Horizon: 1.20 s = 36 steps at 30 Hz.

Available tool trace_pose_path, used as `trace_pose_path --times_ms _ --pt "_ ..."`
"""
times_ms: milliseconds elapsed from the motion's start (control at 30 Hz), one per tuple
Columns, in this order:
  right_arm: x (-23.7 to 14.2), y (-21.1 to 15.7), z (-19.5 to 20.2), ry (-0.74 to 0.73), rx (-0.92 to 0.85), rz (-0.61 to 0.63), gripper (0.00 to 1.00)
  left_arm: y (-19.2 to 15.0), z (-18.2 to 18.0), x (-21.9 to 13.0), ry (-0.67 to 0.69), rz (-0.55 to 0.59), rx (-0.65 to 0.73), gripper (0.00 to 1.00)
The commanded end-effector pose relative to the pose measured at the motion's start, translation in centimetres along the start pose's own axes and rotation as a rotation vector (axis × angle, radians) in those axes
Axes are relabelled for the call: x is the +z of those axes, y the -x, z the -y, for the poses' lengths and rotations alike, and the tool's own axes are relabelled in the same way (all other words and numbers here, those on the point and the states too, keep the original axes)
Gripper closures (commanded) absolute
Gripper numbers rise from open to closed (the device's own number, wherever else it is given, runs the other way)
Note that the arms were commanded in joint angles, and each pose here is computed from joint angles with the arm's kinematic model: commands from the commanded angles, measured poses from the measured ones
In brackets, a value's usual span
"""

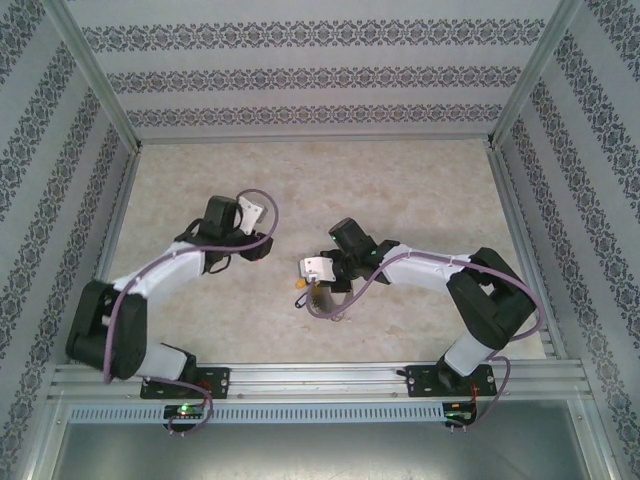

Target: Put the keys on the keyring

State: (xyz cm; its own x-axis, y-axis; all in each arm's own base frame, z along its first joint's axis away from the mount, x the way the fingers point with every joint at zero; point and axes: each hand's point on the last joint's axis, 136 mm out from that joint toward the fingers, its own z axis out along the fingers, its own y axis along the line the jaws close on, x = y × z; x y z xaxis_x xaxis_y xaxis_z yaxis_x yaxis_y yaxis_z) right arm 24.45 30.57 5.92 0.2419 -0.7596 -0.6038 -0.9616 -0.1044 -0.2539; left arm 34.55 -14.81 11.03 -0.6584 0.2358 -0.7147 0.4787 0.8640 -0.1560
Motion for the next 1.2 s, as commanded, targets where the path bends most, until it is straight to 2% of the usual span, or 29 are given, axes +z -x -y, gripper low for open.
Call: trace_pose_path --times_ms 0,67,200,433,667,767,1000,1167 --pt "-1.6 1.5 0.7 -0.028 0.021 0.089 1.00 4.0 5.1 -2.0 -0.309 0.324 -0.007 0.55" --pt "-2.2 1.6 1.0 -0.039 0.046 0.116 1.00 4.1 8.0 -2.9 -0.446 0.414 0.112 0.58" --pt "-3.2 1.9 1.2 -0.046 0.078 0.161 1.00 1.4 12.4 -2.2 -0.616 0.396 0.394 0.68" --pt "-4.2 1.8 1.2 -0.060 0.113 0.187 1.00 0.4 15.2 -0.7 -0.729 0.447 0.577 0.57" --pt "-4.6 1.9 1.5 -0.052 0.120 0.201 1.00 -0.7 16.6 -0.3 -0.795 0.396 0.641 0.56" --pt "-4.7 1.9 1.6 -0.057 0.115 0.200 1.00 -1.1 16.8 -0.2 -0.808 0.372 0.659 0.59" --pt "-4.8 1.9 1.5 -0.055 0.113 0.203 1.00 -2.3 16.1 0.8 -0.775 0.302 0.669 0.59" --pt "-4.8 2.1 1.4 -0.049 0.112 0.213 1.00 -2.2 16.2 1.1 -0.785 0.316 0.682 0.61"
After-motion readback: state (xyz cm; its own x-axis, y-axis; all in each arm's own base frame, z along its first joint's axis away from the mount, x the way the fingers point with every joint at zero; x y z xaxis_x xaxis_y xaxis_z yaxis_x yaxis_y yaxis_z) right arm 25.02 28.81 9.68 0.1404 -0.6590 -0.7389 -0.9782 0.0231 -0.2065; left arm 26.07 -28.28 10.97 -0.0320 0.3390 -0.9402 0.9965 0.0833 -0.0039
